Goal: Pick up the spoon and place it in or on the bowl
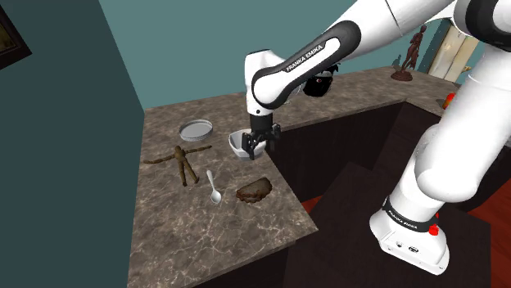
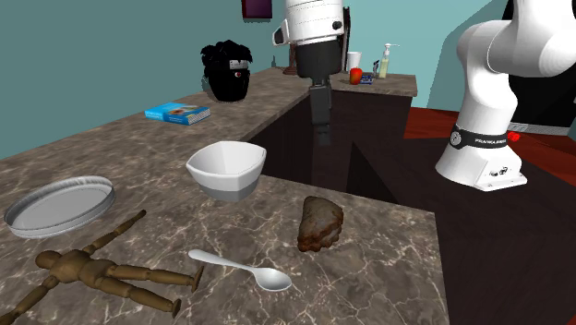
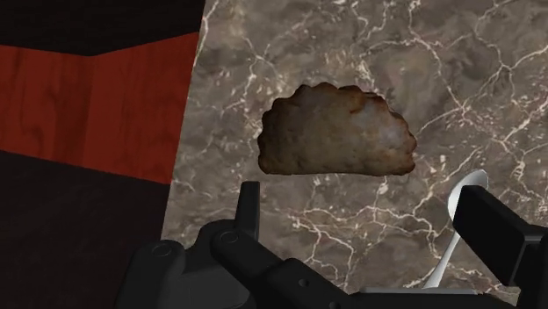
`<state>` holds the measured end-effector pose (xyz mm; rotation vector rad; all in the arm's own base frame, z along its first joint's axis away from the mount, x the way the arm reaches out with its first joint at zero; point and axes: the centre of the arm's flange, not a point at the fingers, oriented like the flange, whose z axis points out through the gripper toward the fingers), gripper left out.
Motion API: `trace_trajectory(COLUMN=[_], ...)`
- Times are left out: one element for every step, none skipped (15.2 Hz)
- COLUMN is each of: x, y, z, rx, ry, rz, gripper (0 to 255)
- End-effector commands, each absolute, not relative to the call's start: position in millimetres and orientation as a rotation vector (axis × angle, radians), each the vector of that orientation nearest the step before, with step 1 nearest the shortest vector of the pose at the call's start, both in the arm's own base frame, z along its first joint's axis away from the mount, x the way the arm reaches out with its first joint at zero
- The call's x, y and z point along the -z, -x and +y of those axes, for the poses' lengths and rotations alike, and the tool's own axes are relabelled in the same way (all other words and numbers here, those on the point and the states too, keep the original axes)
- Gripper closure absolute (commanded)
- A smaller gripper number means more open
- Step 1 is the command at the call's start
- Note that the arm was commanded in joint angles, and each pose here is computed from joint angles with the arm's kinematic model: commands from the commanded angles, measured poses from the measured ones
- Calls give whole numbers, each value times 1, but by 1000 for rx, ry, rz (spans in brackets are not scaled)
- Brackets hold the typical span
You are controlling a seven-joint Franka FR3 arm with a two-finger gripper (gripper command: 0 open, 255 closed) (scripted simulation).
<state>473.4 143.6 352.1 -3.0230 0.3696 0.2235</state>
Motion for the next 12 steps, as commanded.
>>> trace_trajectory(x=[-337,-329,-322,-315,-308,-301,-294,-287,-280,-273,-266,-260], y=[-488,-496,-505,-513,-522,-531,-540,-549,-558,-567,-576,-585], z=[154,160,166,171,177,182,188,193,198,204,209,214], rx=[-216,-212,-209,-205,-202,-199,-195,-192,-188,-185,-181,-178], ry=[3009,3002,2996,2989,2982,2975,2968,2961,2954,2946,2939,2932], rz=[403,419,434,450,465,480,496,511,526,541,556,571], gripper=[0,0,0,0,0,0,0,0,0,0,0,0])
